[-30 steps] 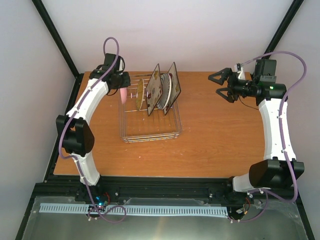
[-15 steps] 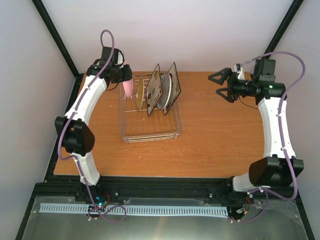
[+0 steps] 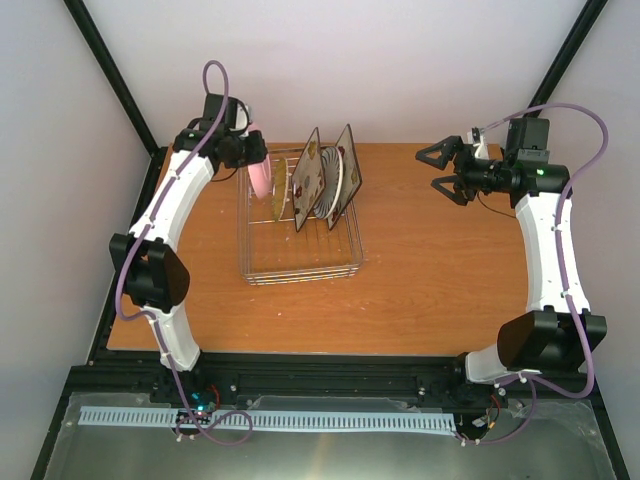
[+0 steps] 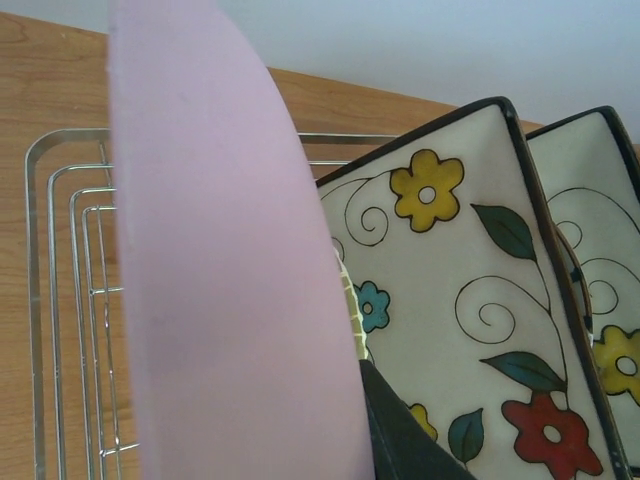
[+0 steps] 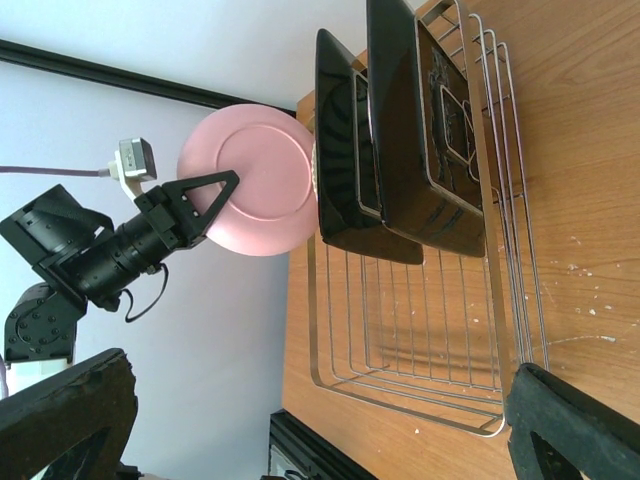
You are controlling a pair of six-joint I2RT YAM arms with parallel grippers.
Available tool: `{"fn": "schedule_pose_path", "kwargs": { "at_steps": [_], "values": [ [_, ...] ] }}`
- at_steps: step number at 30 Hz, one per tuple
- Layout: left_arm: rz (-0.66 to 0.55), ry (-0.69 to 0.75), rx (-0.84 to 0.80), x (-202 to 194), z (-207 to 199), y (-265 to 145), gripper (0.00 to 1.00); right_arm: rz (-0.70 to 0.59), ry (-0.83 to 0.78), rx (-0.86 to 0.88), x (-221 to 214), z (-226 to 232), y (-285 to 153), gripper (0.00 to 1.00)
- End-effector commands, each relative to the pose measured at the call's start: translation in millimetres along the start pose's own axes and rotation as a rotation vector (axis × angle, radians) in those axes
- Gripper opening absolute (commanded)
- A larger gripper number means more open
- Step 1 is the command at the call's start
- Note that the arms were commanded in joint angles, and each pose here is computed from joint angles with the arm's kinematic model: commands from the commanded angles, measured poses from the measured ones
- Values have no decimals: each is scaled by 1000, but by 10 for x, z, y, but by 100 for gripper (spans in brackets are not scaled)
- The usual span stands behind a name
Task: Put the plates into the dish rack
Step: Insert the plate into the dish rack.
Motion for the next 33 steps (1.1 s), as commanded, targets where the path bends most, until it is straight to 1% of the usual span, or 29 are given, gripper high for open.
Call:
{"fn": "schedule_pose_path", "kwargs": {
  "at_steps": [1,6,12,17,20,25,33],
  "values": [
    [-51,27,10,53,-53,-233,1,-16,-19,-1,15,4,-32,100],
    [-31,32,62,-35,58,-223,1,-14,-20,2,15,5,-28,100],
    [-10,0,43,-138,198,-177,1,-10,-12,-2,3,-19,-21,100],
    [26,-7,43,-239,255,-48,1,-9,-11,-4,-8,-30,-23,100],
    [13,6,63,-273,310,17,1,-12,-13,-6,-12,-28,-28,100],
    [69,24,114,-367,429,224,1,-11,-16,-5,-19,-24,-29,100],
    [84,89,150,-380,515,426,2,-12,-14,-3,-10,-25,-27,100]
  ]
}}
Point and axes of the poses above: each gripper's point midway between its finger pads, its own y axis out along the fingers, its own z axis along the line the jaws close on, x = y × z, the point moved 7 cm from there along -y, back along the fingers, and after that the axes turned 1 degree about y, right-handed, at the moved point
